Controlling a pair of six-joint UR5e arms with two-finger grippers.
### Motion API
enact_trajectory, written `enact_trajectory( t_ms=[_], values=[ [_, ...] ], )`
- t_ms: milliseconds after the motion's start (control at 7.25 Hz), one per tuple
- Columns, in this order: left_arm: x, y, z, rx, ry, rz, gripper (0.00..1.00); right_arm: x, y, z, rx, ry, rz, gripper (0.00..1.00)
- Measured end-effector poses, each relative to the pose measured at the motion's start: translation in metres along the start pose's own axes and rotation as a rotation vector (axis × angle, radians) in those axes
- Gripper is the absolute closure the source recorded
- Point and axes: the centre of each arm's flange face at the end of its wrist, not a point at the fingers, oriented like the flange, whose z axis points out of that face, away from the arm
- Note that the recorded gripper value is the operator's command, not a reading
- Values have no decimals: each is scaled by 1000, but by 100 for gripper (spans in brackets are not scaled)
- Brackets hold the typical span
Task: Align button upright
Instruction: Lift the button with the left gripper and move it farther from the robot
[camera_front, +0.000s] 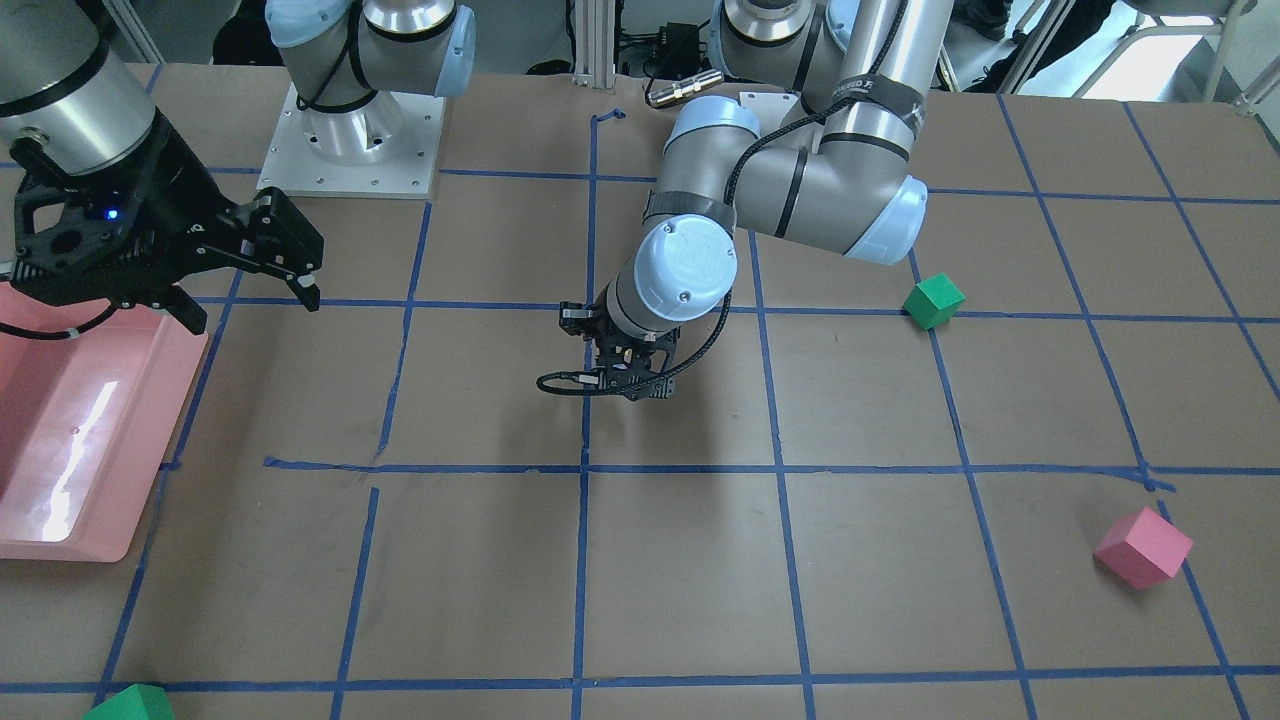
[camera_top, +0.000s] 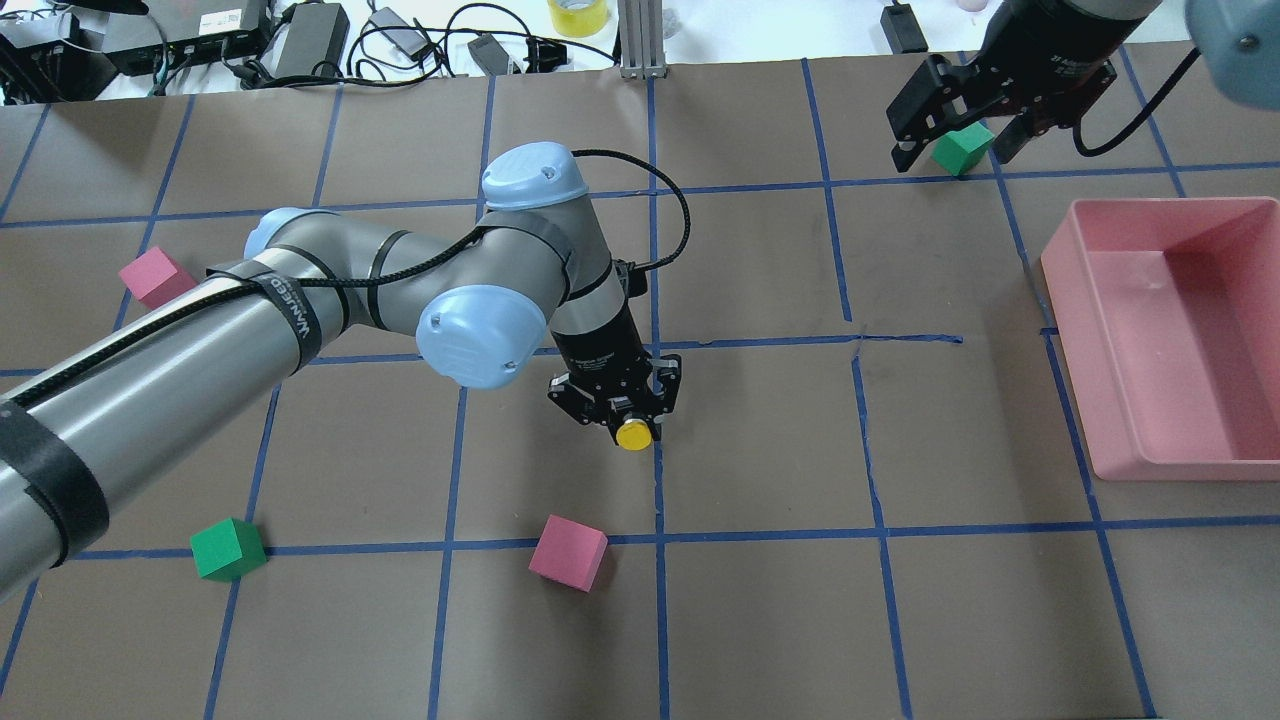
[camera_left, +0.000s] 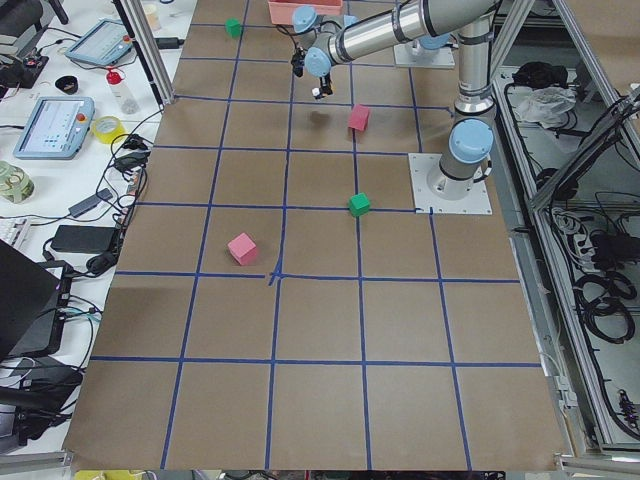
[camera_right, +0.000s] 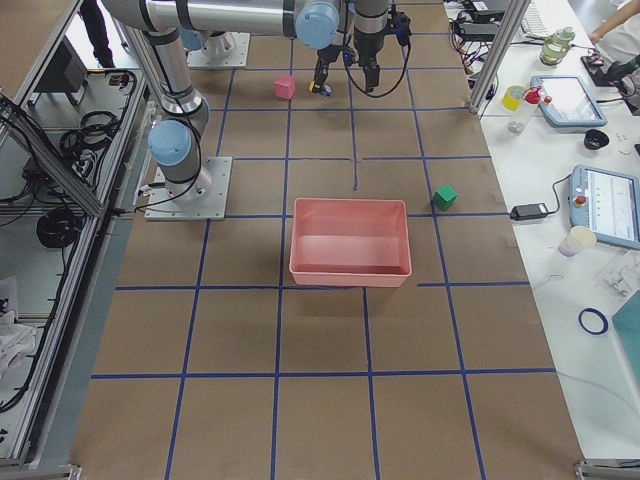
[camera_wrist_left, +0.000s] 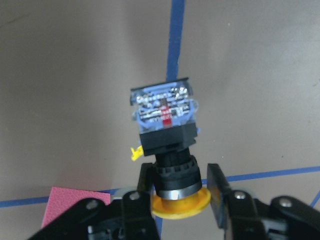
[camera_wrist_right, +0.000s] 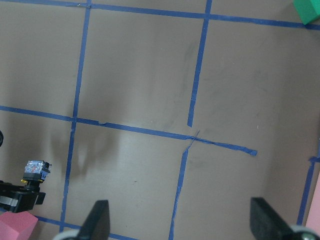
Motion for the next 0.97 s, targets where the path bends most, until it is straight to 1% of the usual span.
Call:
enact_trajectory(
  t_ms=[138, 276, 552, 690, 828, 966],
  values=[
    [-13, -8, -6, -35, 6, 31, 98, 0, 0, 1, -2, -1, 0, 0],
    [-20, -14, -10, -54, 10, 68, 97, 0, 1, 2, -4, -1, 0, 0],
    [-24, -22, -9, -80, 10, 163, 91, 0, 1, 3, -5, -1, 1, 0],
    [-25, -25, -9, -96, 5, 197, 91, 0, 1, 3, -5, -1, 1, 0],
    [-26, -26, -12, -121, -16, 215, 91, 0, 1, 3, -5, -2, 2, 0],
    [-26, -27, -23, -150, -53, 219, 91, 0, 1, 3, -4, -2, 2, 0]
  ],
)
